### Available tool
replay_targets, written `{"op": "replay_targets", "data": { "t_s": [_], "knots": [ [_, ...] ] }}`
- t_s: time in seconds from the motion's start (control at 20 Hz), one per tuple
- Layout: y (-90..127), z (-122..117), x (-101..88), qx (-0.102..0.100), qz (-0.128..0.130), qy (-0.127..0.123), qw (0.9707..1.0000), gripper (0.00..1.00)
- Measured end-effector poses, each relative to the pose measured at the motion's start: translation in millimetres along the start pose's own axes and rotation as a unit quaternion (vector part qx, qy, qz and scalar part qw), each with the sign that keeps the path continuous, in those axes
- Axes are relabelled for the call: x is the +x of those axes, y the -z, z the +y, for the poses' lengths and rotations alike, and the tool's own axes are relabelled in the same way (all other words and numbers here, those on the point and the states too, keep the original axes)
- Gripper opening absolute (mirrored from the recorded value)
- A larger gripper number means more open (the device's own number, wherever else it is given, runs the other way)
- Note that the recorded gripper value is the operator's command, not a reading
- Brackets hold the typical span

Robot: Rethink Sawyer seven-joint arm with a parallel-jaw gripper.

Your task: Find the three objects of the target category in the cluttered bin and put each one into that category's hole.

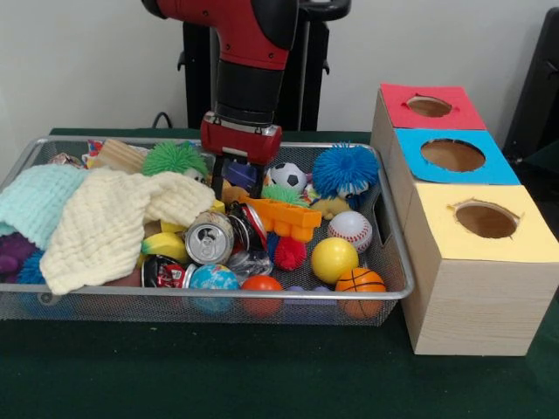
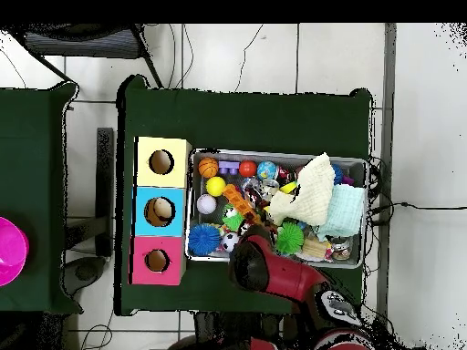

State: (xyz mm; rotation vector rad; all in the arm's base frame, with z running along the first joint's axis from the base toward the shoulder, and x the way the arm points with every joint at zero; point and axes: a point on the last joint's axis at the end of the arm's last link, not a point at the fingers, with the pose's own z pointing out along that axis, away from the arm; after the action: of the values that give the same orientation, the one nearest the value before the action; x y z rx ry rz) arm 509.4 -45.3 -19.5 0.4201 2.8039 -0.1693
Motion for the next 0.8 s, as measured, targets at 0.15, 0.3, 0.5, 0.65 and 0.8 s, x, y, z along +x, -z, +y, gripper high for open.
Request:
{"op": "replay_targets", "data": {
  "t_s": [0.15,0.3,0.5,0.65,0.8],
  "knots": [
    [0,-3,-3.2,-0.006,0.005,-0.008,0.9999,1.00],
    [1,-11,-9.2,-0.016,0.007,-0.024,0.9996,1.00],
    [5,-26,-19.4,-0.028,0.008,-0.053,0.9982,1.00],
    [9,-34,-25.2,-0.037,0.012,-0.071,0.9967,1.00],
    [13,-40,-30.9,-0.047,0.017,-0.086,0.9950,1.00]
  ]
}}
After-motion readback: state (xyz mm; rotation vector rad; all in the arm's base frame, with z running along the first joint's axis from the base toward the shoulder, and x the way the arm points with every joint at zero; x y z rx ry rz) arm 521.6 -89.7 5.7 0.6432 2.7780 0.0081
